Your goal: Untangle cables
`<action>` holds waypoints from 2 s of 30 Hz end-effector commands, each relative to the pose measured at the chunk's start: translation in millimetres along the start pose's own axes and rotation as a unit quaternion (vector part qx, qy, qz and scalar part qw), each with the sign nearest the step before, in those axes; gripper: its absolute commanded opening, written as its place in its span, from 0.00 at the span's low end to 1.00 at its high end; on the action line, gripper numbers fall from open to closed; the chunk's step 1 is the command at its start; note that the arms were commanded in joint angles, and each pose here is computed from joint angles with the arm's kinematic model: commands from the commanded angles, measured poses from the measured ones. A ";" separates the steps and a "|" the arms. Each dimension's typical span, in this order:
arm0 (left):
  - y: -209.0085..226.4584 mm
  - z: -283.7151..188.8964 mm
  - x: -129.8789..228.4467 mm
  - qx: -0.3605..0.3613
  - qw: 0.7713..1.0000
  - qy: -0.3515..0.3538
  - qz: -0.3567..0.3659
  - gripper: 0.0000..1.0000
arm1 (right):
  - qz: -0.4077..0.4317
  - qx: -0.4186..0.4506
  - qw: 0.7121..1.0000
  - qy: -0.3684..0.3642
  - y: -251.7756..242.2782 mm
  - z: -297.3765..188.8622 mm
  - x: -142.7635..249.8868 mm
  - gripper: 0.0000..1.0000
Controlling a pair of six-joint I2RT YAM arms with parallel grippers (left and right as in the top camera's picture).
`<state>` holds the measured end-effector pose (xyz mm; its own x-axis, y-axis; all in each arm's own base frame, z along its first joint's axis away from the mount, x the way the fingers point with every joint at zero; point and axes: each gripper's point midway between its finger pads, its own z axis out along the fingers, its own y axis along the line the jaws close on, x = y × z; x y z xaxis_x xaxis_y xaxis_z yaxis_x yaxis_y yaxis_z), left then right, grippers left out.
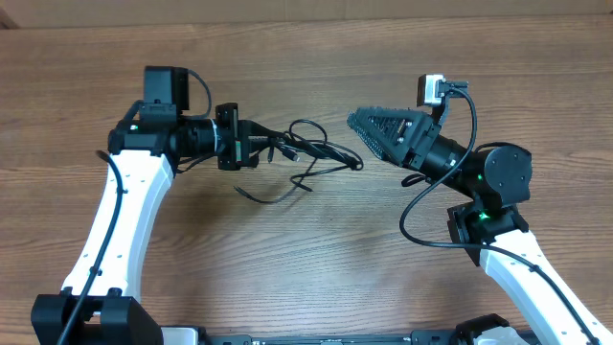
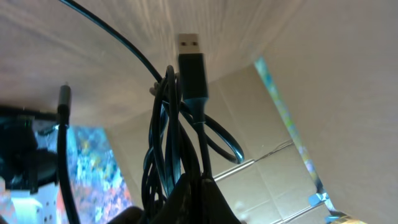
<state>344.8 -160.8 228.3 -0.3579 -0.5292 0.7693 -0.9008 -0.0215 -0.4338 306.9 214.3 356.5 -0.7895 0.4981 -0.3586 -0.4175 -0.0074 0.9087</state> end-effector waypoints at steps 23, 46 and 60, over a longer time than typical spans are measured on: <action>-45.9 -43.2 85.9 0.197 0.631 0.146 0.736 0.04 | 0.095 0.194 0.975 0.045 -97.6 -20.6 35.2 1.00; -41.9 -22.3 103.1 0.190 0.607 0.155 0.756 0.04 | -0.017 0.175 0.982 0.063 -91.2 -17.8 32.7 0.54; -50.6 -23.0 94.4 0.189 0.612 0.124 0.758 0.04 | -0.025 0.180 0.981 0.065 -93.9 -18.9 33.3 0.36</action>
<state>344.8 -198.6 330.4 -0.8048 -0.0218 -0.5931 0.5886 0.0995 -0.8023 312.1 213.9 249.2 -0.8421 0.3845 -0.3781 -0.2575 0.3294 0.9084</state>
